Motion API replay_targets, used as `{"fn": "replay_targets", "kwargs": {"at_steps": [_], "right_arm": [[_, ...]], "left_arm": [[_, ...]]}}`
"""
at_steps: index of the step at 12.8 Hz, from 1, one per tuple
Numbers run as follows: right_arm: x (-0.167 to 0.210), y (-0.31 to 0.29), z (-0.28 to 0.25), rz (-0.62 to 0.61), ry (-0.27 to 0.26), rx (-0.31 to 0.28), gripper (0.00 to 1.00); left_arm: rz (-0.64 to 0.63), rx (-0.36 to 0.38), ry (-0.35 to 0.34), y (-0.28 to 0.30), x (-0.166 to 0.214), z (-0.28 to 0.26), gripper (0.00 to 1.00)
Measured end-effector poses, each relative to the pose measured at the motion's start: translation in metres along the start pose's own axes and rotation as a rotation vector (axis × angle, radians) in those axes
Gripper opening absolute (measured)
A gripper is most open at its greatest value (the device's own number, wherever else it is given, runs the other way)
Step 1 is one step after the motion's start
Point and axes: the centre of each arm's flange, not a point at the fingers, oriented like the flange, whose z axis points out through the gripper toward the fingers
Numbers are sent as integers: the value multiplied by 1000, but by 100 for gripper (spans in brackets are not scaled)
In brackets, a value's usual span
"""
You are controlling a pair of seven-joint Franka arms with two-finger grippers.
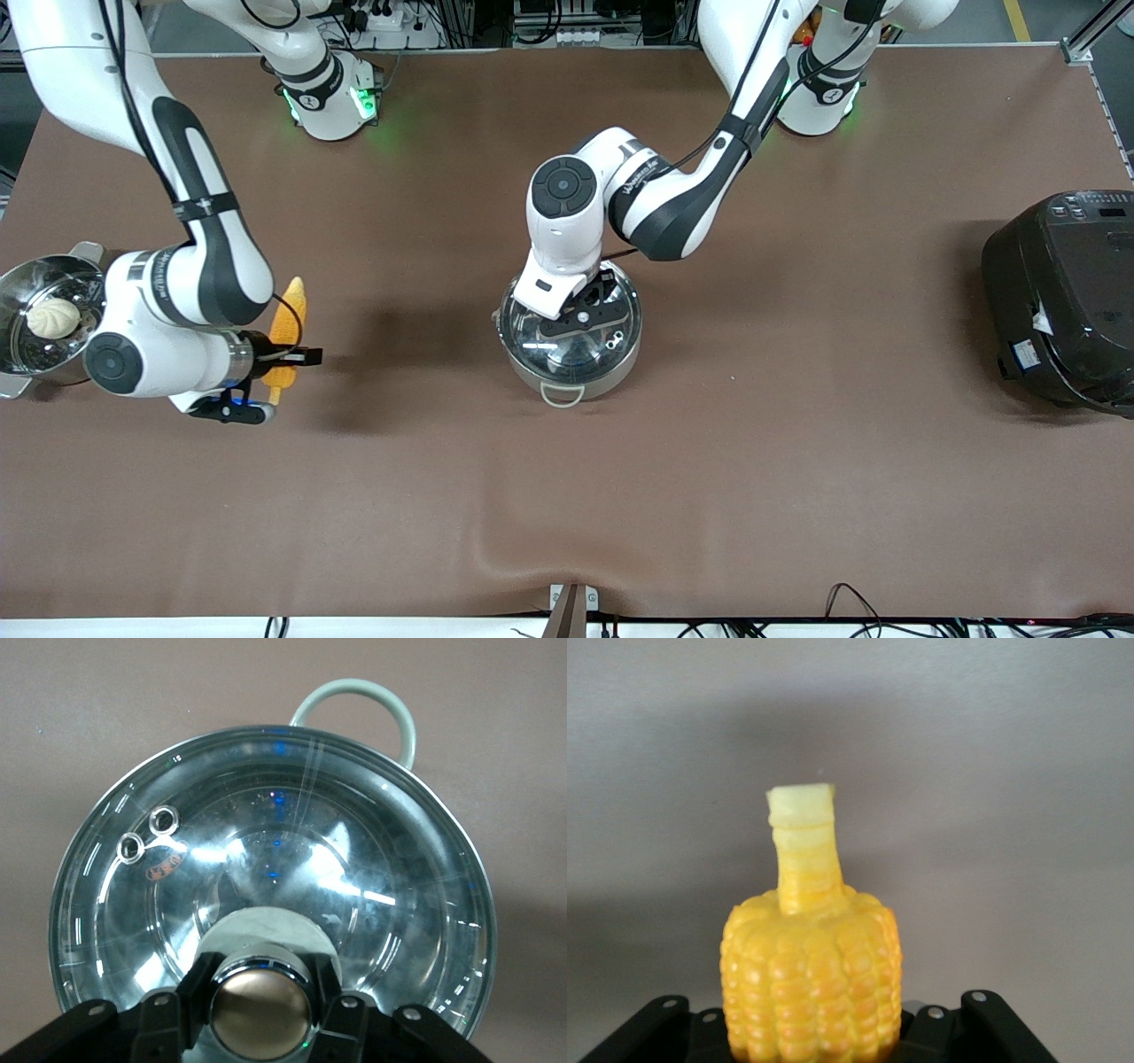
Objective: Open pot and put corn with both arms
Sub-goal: 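Close the right gripper on the yellow corn cob, then lift the lid off with the left gripper while the right gripper carries corn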
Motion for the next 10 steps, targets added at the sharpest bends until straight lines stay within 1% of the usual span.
{"fn": "replay_targets", "kwargs": {"at_steps": [3, 4, 6, 8, 10], "right_arm": [[1, 6, 1, 19, -6, 13, 3], [2, 9, 1, 24, -6, 14, 3], [2, 9, 1, 24, -7, 16, 3], [1, 4, 1, 22, -12, 24, 3], [-3, -12, 1, 33, -20, 29, 3]], "left_arm": [[-4, -13, 10, -1, 3, -12, 50], [-7, -25, 18, -3, 4, -26, 50], [-19, -25, 22, -16, 10, -67, 50], [-16, -7, 14, -47, 32, -109, 50], [-10, 12, 0, -92, 70, -136, 50]]}}
